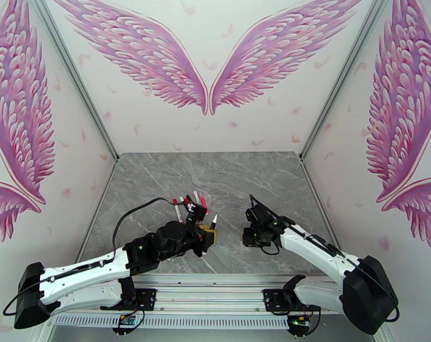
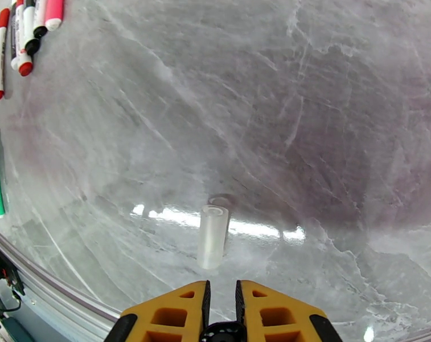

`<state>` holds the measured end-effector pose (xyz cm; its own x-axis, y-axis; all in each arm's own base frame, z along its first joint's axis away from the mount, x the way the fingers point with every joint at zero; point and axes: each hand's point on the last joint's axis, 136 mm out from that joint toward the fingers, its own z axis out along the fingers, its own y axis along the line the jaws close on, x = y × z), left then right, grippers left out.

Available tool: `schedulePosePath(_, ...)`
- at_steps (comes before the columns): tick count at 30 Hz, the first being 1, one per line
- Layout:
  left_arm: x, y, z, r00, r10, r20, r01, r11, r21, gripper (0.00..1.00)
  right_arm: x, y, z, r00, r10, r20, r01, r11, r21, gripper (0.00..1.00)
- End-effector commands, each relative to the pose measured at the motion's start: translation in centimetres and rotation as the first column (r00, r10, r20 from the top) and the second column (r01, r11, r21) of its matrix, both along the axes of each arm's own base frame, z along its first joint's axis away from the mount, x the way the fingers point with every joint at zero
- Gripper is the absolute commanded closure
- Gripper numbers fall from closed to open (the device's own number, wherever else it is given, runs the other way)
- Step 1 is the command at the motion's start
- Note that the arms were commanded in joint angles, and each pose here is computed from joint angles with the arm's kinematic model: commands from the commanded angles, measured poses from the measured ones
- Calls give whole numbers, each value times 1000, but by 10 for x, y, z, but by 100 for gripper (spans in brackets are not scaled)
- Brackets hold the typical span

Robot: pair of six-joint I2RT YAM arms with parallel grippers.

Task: Open the pen caps

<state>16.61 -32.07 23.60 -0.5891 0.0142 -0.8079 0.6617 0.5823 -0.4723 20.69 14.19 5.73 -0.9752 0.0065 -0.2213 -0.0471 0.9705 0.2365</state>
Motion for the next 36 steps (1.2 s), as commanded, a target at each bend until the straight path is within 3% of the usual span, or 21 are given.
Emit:
schedulePosePath(1, -1, 4, 2, 1000, 1, -3, -1, 1000, -11, 100, 3, 0, -8, 1000, -5, -4, 5, 1000, 0, 81)
schedulePosePath(36, 1, -3, -16, 1000, -8, -24, 9, 1000, 28, 100, 4, -2, -41, 997, -32, -71, 28, 998, -48, 78)
